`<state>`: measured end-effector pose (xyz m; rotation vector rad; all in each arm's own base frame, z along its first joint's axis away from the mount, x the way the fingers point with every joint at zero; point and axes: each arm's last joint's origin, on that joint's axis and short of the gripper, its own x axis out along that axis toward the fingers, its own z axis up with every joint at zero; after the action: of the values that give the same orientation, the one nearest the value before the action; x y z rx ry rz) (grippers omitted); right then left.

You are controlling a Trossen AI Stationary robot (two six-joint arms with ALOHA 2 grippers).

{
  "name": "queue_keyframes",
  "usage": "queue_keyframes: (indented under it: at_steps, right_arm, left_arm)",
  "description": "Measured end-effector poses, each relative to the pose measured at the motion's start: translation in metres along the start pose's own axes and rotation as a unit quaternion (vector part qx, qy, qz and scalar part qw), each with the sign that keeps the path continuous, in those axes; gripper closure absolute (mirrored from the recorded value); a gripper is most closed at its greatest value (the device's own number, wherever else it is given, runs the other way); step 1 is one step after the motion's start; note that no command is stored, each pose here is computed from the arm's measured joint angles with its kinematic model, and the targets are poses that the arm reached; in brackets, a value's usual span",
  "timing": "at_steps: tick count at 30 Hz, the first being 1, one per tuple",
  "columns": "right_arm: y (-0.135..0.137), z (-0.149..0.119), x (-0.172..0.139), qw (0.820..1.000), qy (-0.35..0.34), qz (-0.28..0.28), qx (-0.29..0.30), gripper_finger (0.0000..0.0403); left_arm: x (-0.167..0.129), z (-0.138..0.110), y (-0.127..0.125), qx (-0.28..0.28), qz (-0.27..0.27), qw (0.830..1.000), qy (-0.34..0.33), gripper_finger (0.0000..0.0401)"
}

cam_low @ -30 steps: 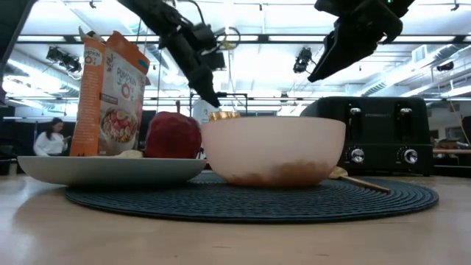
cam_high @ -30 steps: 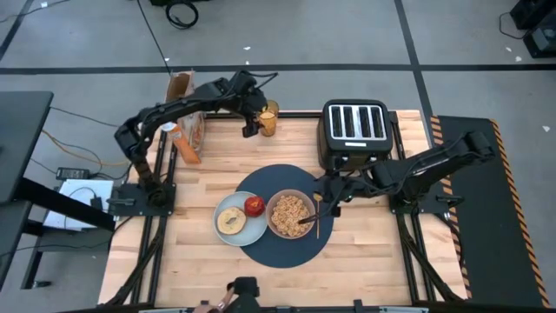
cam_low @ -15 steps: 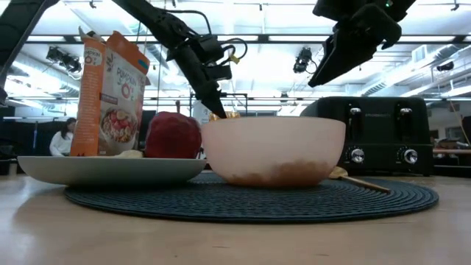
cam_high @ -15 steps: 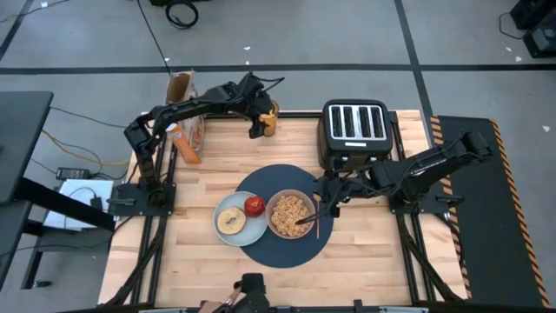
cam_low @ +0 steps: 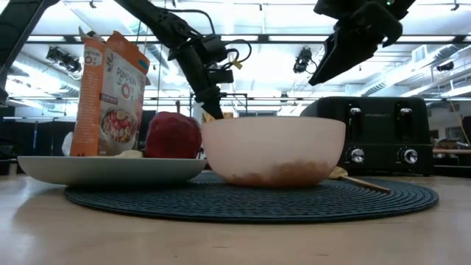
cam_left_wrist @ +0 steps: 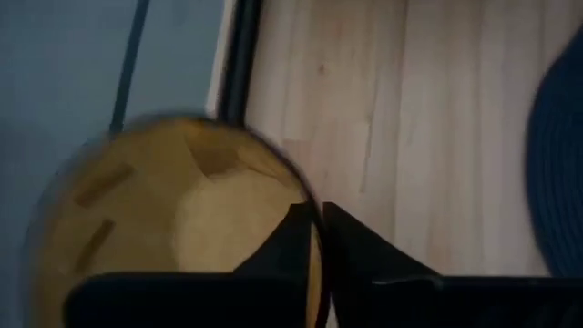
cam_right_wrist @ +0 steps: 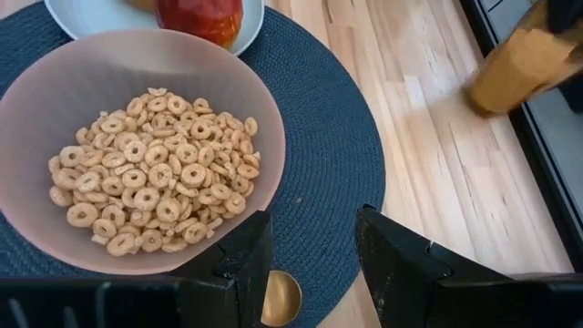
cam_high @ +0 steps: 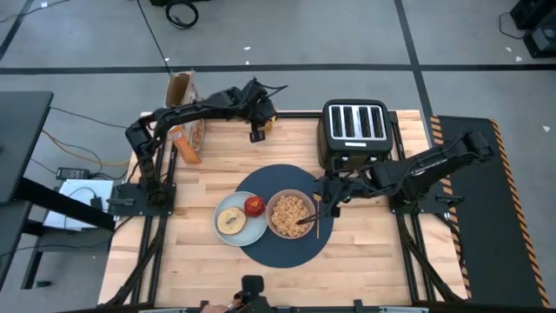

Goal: Arrange a breakfast setting
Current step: Put the glass on the top of the placemat

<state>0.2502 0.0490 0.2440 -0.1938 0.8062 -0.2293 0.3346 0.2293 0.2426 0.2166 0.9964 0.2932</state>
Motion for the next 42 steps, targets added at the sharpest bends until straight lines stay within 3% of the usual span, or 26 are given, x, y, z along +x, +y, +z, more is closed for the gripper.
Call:
queue_keyframes:
  at_steps: [4,10,13,19,23,35,42]
  right_arm:
    - [0.001,0.000,-0.003,1.000,-0.002,0.003,-0.003,0.0236]
    - [0.003,-0.001,-0.004,1.000,0.001,0.006,-0.005,0.0236]
    - [0.003,-0.002,-0.004,1.000,0.004,0.005,-0.008,0.0236]
    - [0.001,-0.003,-0.004,1.000,0.012,0.009,-0.016,0.0236]
    - [0.000,-0.003,-0.003,1.000,0.013,0.012,-0.017,0.0236]
    - [-0.001,-0.003,-0.002,1.000,0.014,0.013,-0.018,0.0236]
    - [-0.002,-0.003,-0.002,1.000,0.015,0.011,-0.020,0.0236]
  left_arm:
    - [-0.006,0.009,-0.002,0.014,0.006,1.000,-0.004,0.0382]
    - [-0.041,0.040,-0.011,0.040,-0.009,0.999,-0.004,0.0382]
    - [-0.064,0.057,-0.022,0.061,-0.038,0.997,-0.005,0.0382]
    - [-0.093,0.070,-0.049,0.095,-0.145,0.985,0.003,0.0382]
    - [-0.094,0.067,-0.065,0.099,-0.204,0.974,0.019,0.0382]
    - [-0.058,0.046,-0.120,0.106,-0.252,0.959,0.078,0.0383]
    - [-0.056,0.052,-0.128,0.110,-0.242,0.963,0.052,0.0383]
